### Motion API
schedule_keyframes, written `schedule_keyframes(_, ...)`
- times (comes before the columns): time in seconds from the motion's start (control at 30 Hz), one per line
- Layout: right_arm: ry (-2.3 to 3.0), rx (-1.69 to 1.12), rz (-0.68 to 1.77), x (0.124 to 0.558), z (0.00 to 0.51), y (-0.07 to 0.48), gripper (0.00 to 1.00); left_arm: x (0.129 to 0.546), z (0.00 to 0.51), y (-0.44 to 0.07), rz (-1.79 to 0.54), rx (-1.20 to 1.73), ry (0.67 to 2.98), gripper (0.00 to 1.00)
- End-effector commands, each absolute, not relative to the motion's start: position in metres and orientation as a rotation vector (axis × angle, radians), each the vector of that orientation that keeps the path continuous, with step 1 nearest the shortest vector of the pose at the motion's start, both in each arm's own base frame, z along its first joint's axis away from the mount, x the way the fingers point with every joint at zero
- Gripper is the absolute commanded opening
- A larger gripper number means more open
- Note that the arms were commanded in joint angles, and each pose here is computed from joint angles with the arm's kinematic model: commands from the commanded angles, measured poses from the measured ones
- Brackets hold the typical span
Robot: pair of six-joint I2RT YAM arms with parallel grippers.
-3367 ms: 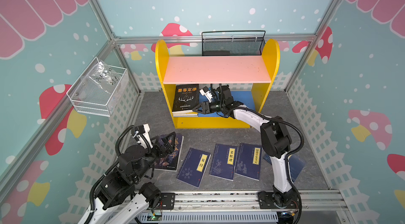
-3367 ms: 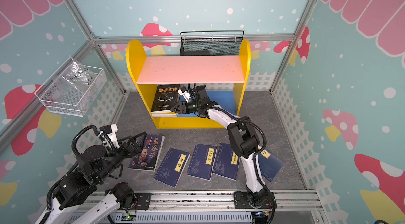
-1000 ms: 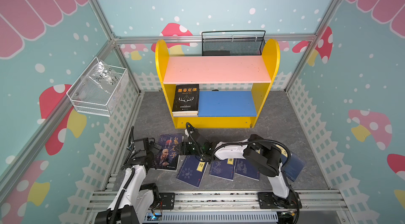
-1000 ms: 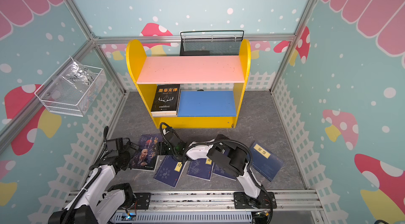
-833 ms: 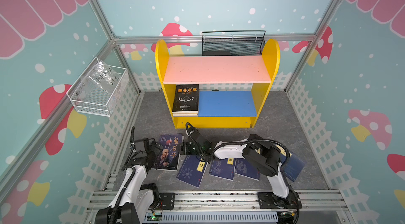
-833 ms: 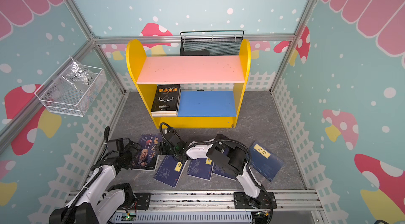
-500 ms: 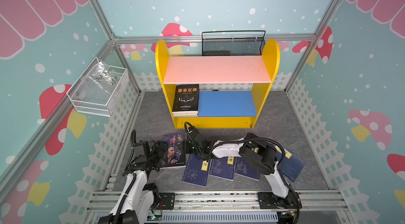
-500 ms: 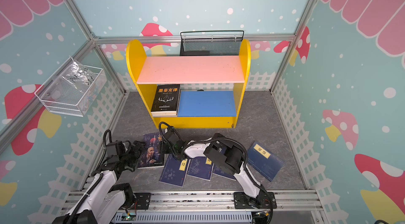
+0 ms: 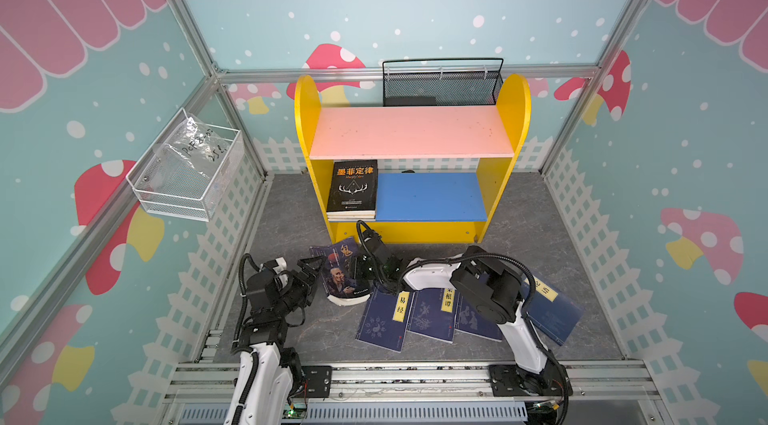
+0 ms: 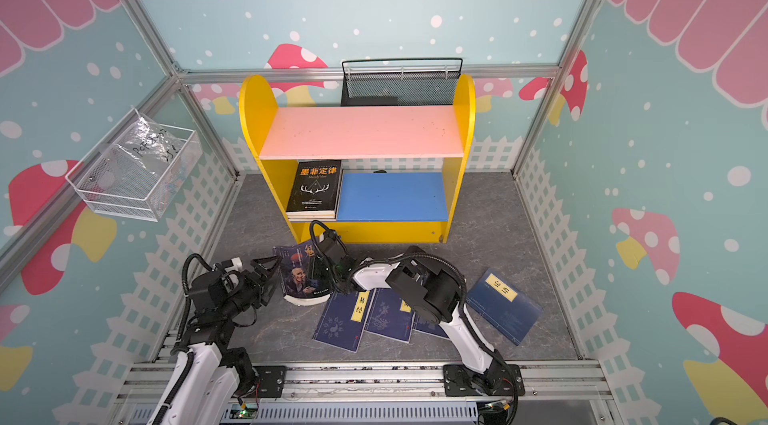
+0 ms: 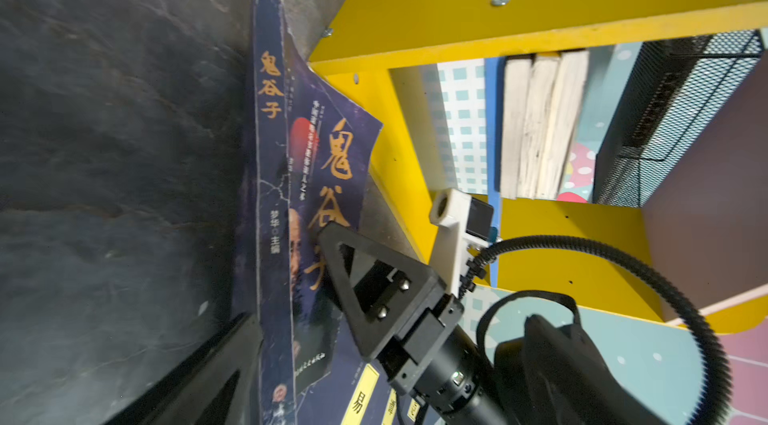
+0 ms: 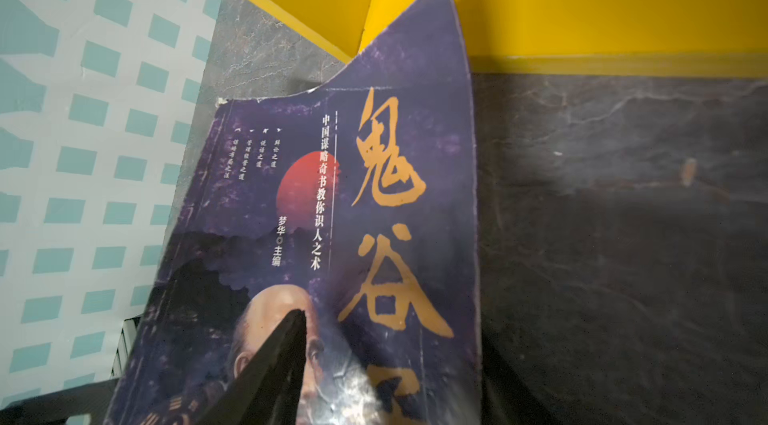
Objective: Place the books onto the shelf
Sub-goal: 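Tip the purple book up on its edge between both grippers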
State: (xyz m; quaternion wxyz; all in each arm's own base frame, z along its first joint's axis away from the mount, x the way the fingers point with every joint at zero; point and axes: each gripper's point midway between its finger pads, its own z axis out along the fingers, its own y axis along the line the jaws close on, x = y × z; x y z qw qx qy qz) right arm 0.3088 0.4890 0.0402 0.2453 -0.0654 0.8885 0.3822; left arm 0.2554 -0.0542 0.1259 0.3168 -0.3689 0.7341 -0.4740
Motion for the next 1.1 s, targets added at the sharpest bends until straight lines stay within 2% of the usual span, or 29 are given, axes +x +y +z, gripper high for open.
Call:
schedule_keyframes(0.0,2.56,-0.26,1.106,0.275,0.005,0.496,0.57,0.251,0.125,-0.069,-1.381,-0.962,1.949,0.99)
schedule_keyframes(0.27,2.56,-0.266,1.142,0.275,0.004,0.497,0.57,0.241,0.093,-0.061,-1.22,-1.051,2.103,0.97)
schedule_keyframes(0.37,2.559,-0.261,1.149,0.275,0.004,0.498,0.57,0.239,0.085,-0.06,-1.184,-1.071,2.139,0.91)
schedule_keyframes(0.53,2.551,-0.271,1.162,0.276,0.007,0.498,0.57,0.236,0.08,-0.056,-1.095,-1.076,2.187,0.7)
schedule_keyframes(0.67,2.499,-0.312,1.206,0.279,0.024,0.503,0.58,0.234,0.082,-0.048,-0.964,-1.075,2.218,0.4)
schedule_keyframes(0.93,2.334,-0.396,1.322,0.284,0.082,0.507,0.64,0.238,0.094,-0.054,-0.934,-1.004,2.25,0.02)
schedule_keyframes(1.07,2.169,-0.411,1.389,0.288,0.133,0.495,0.68,0.242,0.119,-0.057,-0.916,-0.903,2.258,0.0)
